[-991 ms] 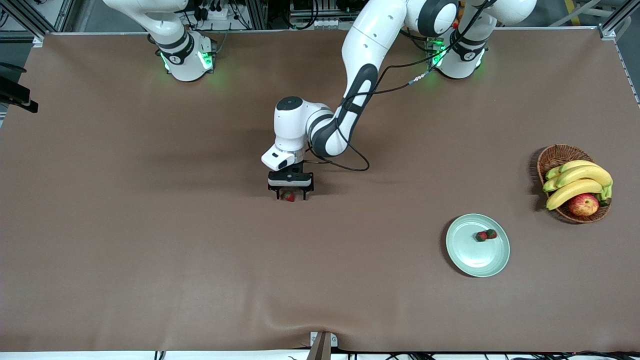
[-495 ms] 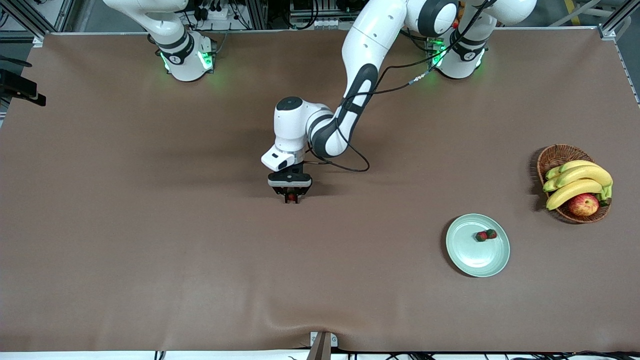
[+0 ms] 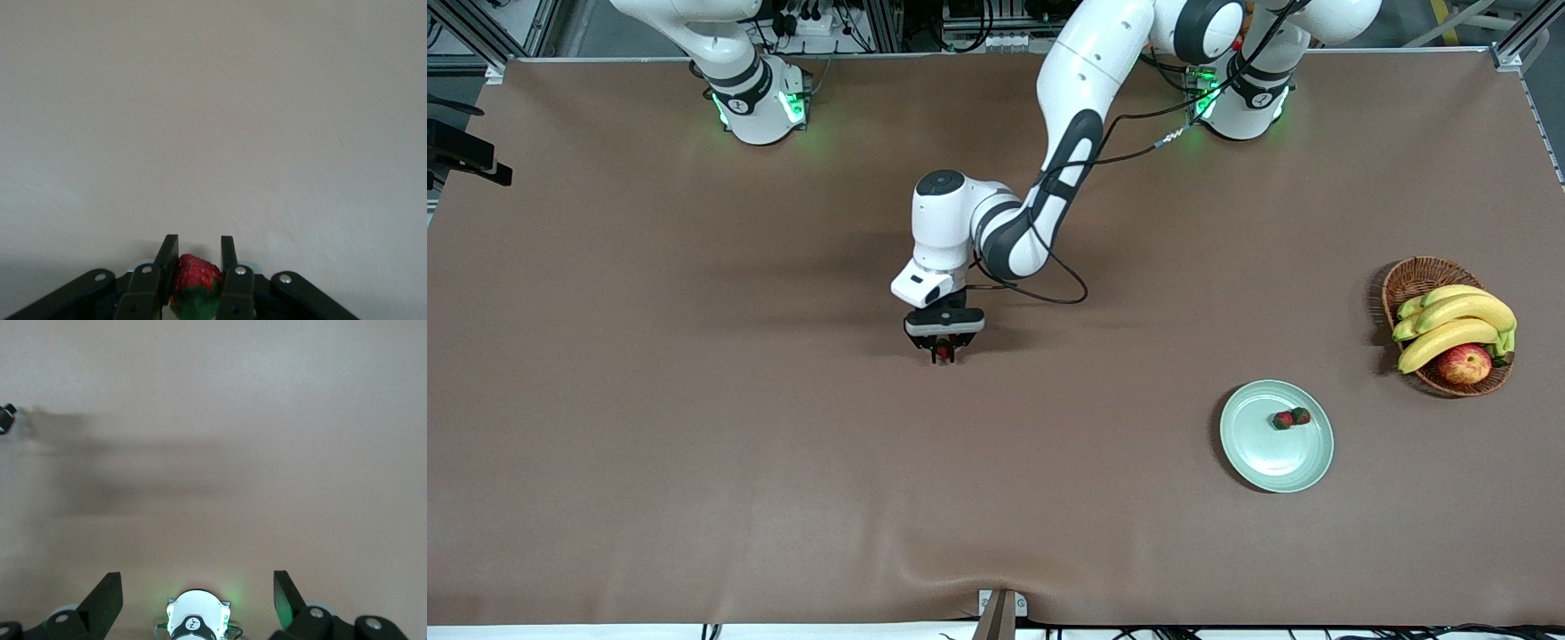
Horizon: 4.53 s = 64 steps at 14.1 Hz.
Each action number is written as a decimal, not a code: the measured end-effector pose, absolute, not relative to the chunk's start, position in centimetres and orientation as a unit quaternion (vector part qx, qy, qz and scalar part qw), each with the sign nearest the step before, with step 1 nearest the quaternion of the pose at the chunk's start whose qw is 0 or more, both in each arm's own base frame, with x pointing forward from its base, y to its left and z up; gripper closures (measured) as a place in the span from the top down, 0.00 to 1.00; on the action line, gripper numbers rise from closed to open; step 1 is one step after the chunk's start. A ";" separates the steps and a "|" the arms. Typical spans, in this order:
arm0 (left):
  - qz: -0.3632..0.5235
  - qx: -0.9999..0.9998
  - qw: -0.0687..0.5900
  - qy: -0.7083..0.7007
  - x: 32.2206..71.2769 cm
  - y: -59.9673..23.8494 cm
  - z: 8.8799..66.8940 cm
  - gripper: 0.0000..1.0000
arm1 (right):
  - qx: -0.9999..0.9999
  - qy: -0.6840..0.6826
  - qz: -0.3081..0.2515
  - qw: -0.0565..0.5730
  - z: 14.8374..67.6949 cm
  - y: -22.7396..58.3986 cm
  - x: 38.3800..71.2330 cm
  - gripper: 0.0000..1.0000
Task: Collect all strawberries into plate
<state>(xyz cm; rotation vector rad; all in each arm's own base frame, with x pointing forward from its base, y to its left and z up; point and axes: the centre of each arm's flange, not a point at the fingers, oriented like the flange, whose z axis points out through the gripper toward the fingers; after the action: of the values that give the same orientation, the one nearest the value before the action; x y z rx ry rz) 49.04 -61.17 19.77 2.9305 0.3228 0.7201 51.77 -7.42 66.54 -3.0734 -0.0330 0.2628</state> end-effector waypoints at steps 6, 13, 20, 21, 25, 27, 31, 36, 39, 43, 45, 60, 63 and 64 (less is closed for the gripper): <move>0.212 0.939 0.007 0.272 62.9 -46.3 28.6 0.30 | -0.996 -0.012 0.083 0.028 66.7 -7.2 51.8 1.00; 0.135 0.878 -0.061 0.455 73.1 -22.5 27.5 0.30 | -0.996 -0.012 0.083 0.028 66.7 -7.3 51.8 1.00; 0.051 0.864 -0.115 0.488 72.5 -11.7 22.0 0.30 | -0.996 -0.012 0.083 0.028 66.8 -7.3 51.8 1.00; 0.041 0.865 -0.119 0.486 71.9 -12.1 21.1 0.30 | -0.996 -0.012 0.083 0.028 66.8 -7.3 51.8 1.00; 0.026 0.872 -0.128 0.472 71.1 -12.2 19.9 0.55 | -0.996 -0.012 0.083 0.028 66.8 -7.3 51.8 1.00; 0.029 0.885 -0.121 0.449 71.4 -12.1 21.6 0.76 | -0.996 -0.012 0.083 0.028 66.8 -7.3 51.8 1.00; 0.025 0.920 -0.106 0.376 71.7 -9.7 29.3 1.00 | -0.996 -0.012 0.083 0.028 66.8 -7.3 51.8 1.00; 0.041 0.954 -0.073 0.287 70.2 -6.4 39.3 1.00 | -0.996 -0.013 0.082 0.028 66.8 -7.2 51.8 1.00; 0.027 0.967 -0.054 0.248 68.2 -5.3 43.8 1.00 | -0.996 -0.013 0.083 0.027 66.8 -7.2 51.8 1.00; 0.014 0.983 -0.037 0.182 65.5 -4.9 49.9 1.00 | -0.994 -0.010 0.105 0.020 66.8 -7.4 51.1 1.00; 0.006 0.989 -0.030 0.147 63.9 -4.5 52.6 1.00 | -0.995 -0.010 0.102 0.018 67.5 -7.4 50.9 1.00; -0.022 0.999 -0.005 -0.036 55.2 -5.9 63.4 1.00 | -0.994 -0.013 0.103 0.017 68.2 -6.9 50.6 1.00; -0.016 0.999 -0.005 -0.035 54.5 -5.7 64.4 1.00 | -0.994 -0.013 0.103 0.017 68.2 -6.9 50.6 1.00; -0.015 0.999 -0.005 -0.035 54.4 -5.6 64.6 1.00 | -0.994 -0.013 0.103 0.017 68.2 -6.9 50.6 1.00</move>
<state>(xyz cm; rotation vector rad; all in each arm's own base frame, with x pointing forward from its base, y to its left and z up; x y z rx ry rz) 54.36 -5.64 64.63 3.1490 -0.1094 -0.0460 50.59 -6.91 68.18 -3.0914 -0.0403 0.3192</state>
